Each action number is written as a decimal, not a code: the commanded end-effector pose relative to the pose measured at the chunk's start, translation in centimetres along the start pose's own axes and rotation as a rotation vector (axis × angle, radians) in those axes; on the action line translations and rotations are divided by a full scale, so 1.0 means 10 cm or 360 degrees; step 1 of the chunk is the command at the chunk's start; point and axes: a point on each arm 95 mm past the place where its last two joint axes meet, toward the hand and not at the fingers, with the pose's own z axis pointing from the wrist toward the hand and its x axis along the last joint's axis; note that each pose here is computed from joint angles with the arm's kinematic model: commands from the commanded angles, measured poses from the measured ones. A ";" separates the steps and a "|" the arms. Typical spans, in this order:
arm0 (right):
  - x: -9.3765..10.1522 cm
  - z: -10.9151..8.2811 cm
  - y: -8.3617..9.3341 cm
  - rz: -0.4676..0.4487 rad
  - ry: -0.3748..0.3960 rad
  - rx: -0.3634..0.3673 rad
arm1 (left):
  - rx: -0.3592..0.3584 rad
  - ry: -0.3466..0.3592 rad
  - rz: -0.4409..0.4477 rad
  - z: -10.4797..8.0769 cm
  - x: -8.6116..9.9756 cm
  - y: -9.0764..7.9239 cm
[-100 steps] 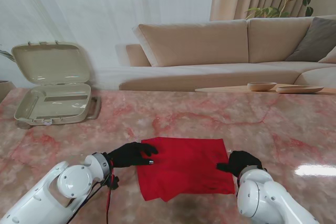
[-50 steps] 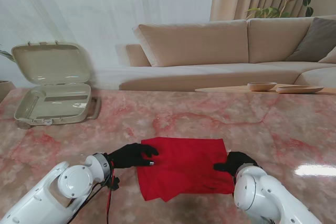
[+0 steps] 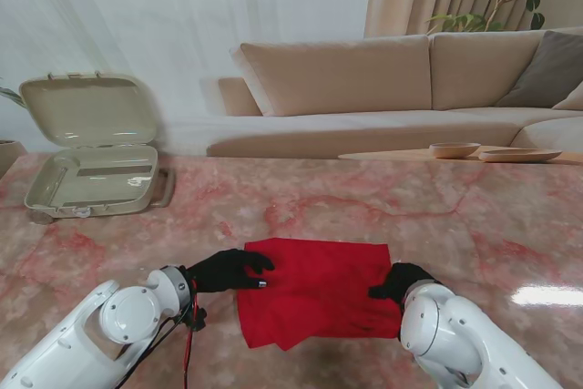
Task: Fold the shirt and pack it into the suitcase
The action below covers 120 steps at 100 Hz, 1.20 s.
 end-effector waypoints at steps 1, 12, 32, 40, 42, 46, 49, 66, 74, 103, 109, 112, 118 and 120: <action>-0.06 0.05 -0.16 -0.0004 -0.0041 0.0099 | -0.0018 -0.0014 -0.0013 0.00 -0.03 0.05; -0.05 0.07 -0.16 0.0014 -0.0041 0.0109 | -0.0017 -0.0014 -0.0012 0.00 -0.03 0.05; -0.04 0.10 -0.14 0.0059 -0.0029 0.0093 | -0.0006 -0.0018 -0.0016 0.00 -0.03 0.04; -0.03 0.10 -0.13 0.0094 -0.0005 0.0081 | -0.0005 -0.0019 -0.0016 0.00 -0.04 0.04; -0.03 0.10 -0.13 0.0105 0.0001 0.0079 | -0.0004 -0.0019 -0.0016 0.00 -0.04 0.04; -0.03 0.10 -0.12 0.0126 0.0018 0.0075 | -0.0003 -0.0019 -0.0018 0.00 -0.04 0.04; -0.03 0.09 -0.11 0.0142 0.0033 0.0065 | -0.0003 -0.0019 -0.0020 0.00 -0.04 0.05; -0.01 0.09 -0.08 0.0266 0.0126 0.0005 | 0.0001 -0.0018 -0.0028 0.00 -0.04 0.05; 0.01 0.08 -0.07 0.0345 0.0167 -0.0014 | 0.0001 -0.0018 -0.0031 0.00 -0.05 0.05; 0.07 0.04 -0.03 0.0577 0.0280 -0.0103 | 0.0030 -0.0028 -0.0047 -0.02 -0.07 0.04; 0.09 0.03 -0.02 0.0603 0.0295 -0.0120 | 0.0039 -0.0031 -0.0048 -0.03 -0.08 0.04; 0.10 0.02 -0.01 0.0614 0.0303 -0.0131 | 0.0045 -0.0033 -0.0047 -0.04 -0.08 0.03; 0.11 0.00 -0.01 0.0633 0.0319 -0.0151 | 0.0060 -0.0038 -0.0045 -0.06 -0.09 0.02; 0.11 -0.01 -0.01 0.0639 0.0324 -0.0160 | 0.0066 -0.0040 -0.0044 -0.07 -0.09 0.01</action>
